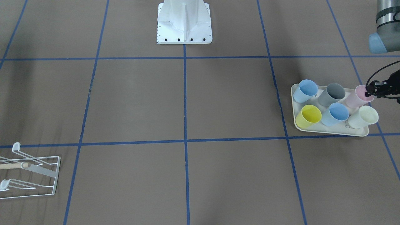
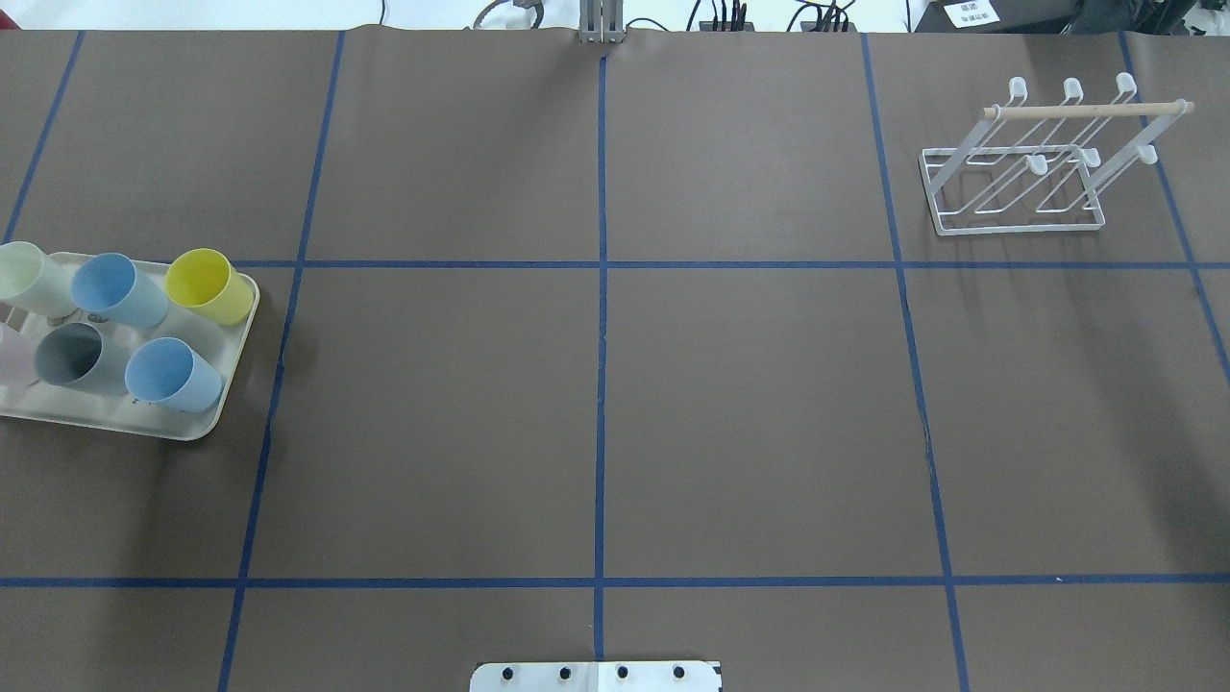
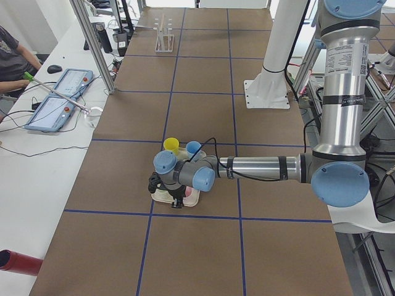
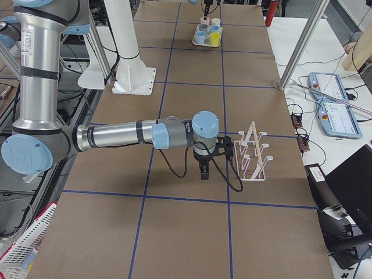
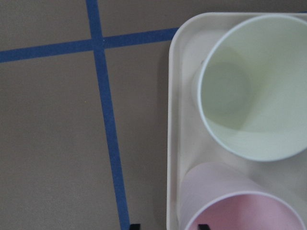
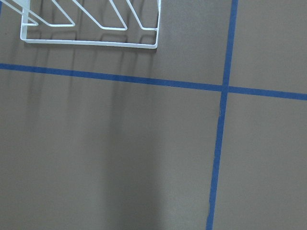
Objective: Transfer IKEA cup to right arm and place on rack
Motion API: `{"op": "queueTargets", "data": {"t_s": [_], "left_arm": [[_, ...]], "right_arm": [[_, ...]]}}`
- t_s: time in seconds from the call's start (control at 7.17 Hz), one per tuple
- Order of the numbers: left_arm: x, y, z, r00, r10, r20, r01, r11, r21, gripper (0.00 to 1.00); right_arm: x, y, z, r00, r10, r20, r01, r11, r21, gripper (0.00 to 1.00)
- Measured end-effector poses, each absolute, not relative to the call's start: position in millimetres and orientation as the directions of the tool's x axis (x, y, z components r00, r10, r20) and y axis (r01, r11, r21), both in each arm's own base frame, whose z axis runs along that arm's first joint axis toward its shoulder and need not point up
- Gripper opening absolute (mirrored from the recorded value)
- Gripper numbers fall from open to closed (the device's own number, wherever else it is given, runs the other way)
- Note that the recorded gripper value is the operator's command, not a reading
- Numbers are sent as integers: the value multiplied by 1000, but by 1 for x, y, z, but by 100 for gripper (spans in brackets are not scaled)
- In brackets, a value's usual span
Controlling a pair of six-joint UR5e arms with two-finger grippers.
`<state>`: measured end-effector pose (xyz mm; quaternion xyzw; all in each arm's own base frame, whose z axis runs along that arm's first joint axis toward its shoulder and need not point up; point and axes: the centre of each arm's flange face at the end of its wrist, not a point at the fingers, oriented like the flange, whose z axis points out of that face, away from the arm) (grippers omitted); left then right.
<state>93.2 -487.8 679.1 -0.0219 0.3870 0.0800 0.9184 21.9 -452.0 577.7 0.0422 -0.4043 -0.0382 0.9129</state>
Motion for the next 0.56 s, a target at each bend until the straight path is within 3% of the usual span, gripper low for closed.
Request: {"op": "queueTargets", "data": {"t_s": [0.56], "left_arm": [[53, -492, 657, 652, 117, -749, -106, 992, 62, 0]], "right_arm": [[21, -452, 577, 662, -104, 743, 36, 994, 107, 100]]}}
